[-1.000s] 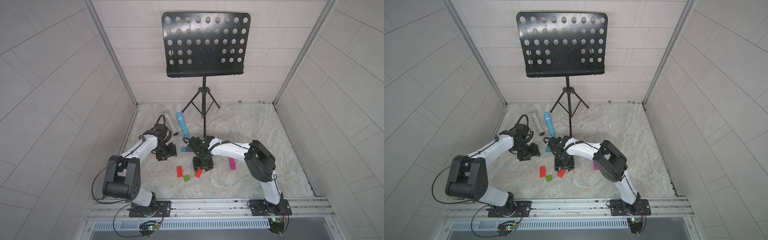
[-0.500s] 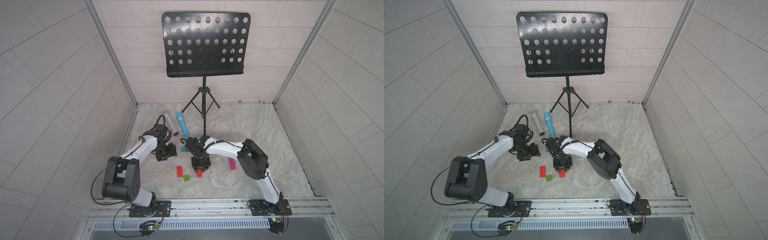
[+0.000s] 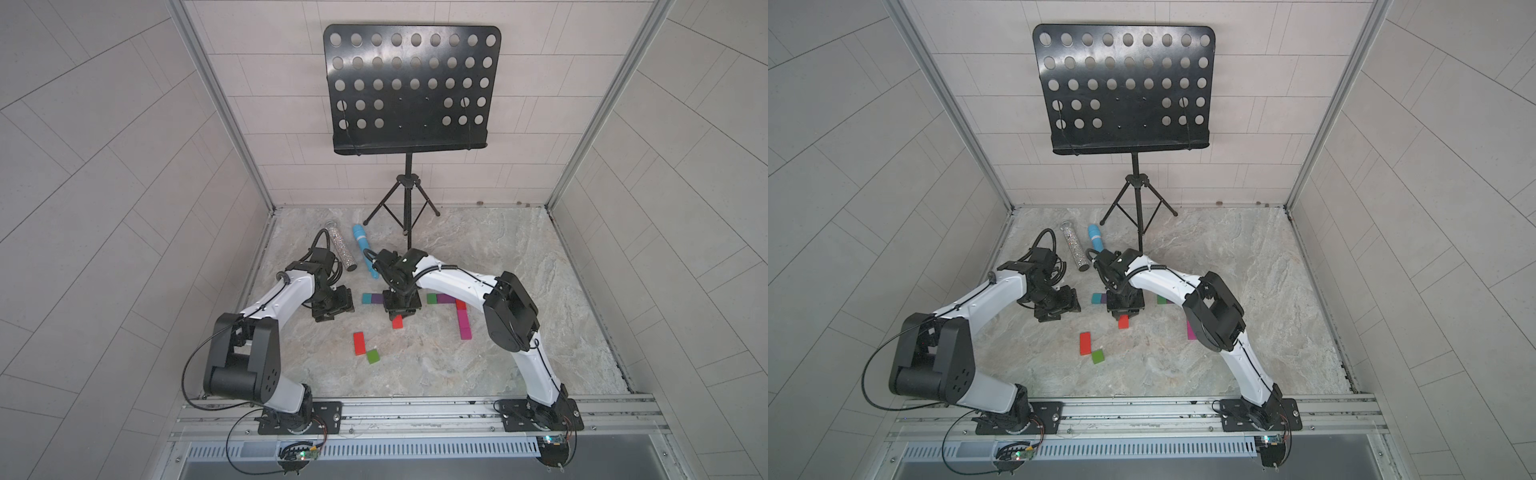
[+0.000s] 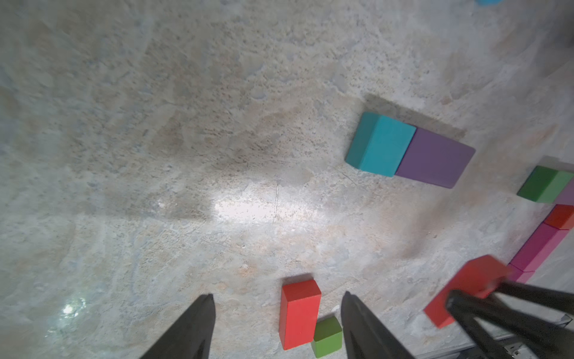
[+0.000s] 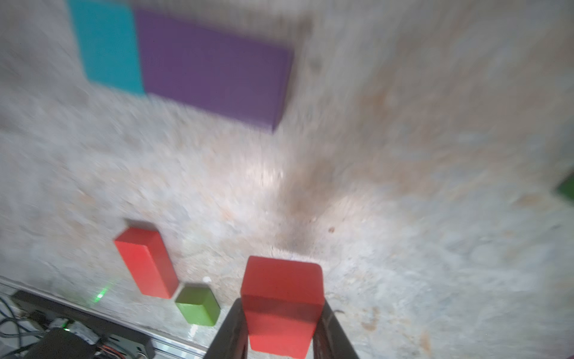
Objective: Assemble the number 7 with building blocks
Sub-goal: Pick up the building block from the center of the board, then place the building block at the center of the board.
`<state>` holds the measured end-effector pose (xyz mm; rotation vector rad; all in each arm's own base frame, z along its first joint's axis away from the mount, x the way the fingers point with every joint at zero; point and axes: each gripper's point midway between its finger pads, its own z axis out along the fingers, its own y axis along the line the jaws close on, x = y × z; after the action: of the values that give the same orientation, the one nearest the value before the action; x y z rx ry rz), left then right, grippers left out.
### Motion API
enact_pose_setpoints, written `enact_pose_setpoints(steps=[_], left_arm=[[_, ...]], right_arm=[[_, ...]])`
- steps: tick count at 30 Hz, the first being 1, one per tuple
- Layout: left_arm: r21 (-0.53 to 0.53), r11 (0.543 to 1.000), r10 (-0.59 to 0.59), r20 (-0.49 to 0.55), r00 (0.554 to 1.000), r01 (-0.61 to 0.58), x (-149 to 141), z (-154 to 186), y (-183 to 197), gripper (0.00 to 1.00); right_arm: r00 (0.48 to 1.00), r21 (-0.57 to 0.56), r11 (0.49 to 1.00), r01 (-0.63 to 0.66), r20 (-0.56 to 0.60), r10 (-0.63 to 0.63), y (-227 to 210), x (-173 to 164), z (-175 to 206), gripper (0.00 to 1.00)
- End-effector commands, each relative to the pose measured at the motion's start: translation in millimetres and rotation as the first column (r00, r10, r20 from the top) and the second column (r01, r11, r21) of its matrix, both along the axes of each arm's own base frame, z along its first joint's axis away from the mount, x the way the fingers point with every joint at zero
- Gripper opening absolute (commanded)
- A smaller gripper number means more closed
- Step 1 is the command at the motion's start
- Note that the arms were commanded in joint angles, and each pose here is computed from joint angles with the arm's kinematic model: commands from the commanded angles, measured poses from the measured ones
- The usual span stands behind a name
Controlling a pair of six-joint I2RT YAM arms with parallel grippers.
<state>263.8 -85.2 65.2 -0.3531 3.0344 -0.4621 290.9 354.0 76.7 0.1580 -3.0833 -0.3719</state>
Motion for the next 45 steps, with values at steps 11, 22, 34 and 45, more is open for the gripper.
enact_pose_setpoints(steps=[11, 22, 34, 45], left_arm=[[-0.056, 0.998, 0.006, 0.025, 1.0, -0.005, 38.5, 3.9, -14.2, 0.71], [-0.075, 0.997, -0.013, 0.012, 1.0, 0.013, 47.9, -1.4, -20.7, 0.71], [-0.085, 0.996, -0.013, 0.004, 1.0, 0.013, 50.5, -4.4, -23.1, 0.71], [-0.094, 0.996, -0.01, 0.008, 1.0, 0.01, 55.7, -3.3, -26.4, 0.71]], right_arm=[[0.998, -0.082, 0.995, 0.06, -0.006, -0.061, -23.4, 44.4, -30.7, 0.32], [0.995, -0.061, 0.994, 0.087, -0.037, -0.089, -13.5, 46.8, -43.8, 0.33], [0.994, -0.051, 0.995, 0.086, -0.065, -0.089, -9.9, 42.7, -49.2, 0.38], [0.994, -0.007, 0.994, 0.107, -0.021, -0.107, -5.6, 50.8, -23.9, 0.51]])
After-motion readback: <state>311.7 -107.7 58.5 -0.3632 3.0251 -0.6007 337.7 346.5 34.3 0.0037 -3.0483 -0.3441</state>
